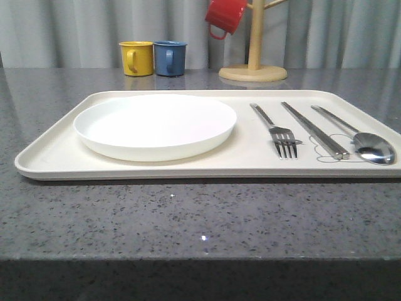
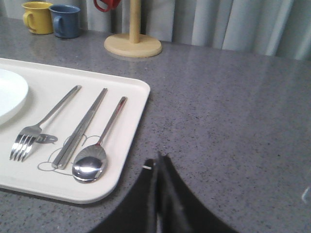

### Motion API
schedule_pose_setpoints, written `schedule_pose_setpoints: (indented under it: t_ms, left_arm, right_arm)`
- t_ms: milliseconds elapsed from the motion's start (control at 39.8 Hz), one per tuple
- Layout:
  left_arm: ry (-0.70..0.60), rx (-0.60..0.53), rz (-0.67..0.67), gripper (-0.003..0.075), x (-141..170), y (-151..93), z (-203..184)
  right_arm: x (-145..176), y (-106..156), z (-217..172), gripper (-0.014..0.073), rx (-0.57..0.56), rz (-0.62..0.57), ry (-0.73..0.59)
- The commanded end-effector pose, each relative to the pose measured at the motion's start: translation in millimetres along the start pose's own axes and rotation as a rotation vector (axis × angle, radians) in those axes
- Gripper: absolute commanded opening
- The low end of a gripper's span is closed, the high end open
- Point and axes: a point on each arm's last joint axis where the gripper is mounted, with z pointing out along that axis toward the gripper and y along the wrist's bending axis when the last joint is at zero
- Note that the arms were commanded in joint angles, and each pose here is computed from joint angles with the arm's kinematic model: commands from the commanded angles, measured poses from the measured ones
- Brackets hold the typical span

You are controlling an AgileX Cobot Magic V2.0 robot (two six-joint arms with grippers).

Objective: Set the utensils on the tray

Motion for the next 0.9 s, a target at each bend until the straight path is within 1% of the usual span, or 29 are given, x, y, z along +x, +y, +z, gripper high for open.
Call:
schedule_pose_setpoints:
  t_ms: [0, 151, 226, 351, 452, 879]
  left_arm:
    - [-0.086, -0.010, -0.005, -0.0018, -7, 1, -1]
    - [-0.086, -0.010, -0.005, -0.0018, -7, 1, -1]
    - [-0.086, -0.010, -0.005, -0.0018, -7, 1, -1]
    - [-0.086, -0.010, -0.005, -0.0018, -7, 1, -1]
    - [-0.086, -0.010, -0.005, -0.0018, -7, 1, -1]
    - [-0.086, -0.010, -0.005, -0.0018, -7, 1, -1]
  right_arm:
    - [3, 1, 2, -0.0069, 0.014, -0.019, -0.153]
    - [40, -1, 5, -0.0069, 0.083, 0.002, -0.178]
    - [52, -3, 5, -0.0069, 0.122, 0.018, -0.170]
    - [63, -6, 8, -0.0069, 0.187, 0.032, -0.141]
    - [65, -7, 8, -0.0069, 0.205, 0.037, -0.129]
    - [65, -7, 8, -0.0069, 0.205, 0.037, -0.126]
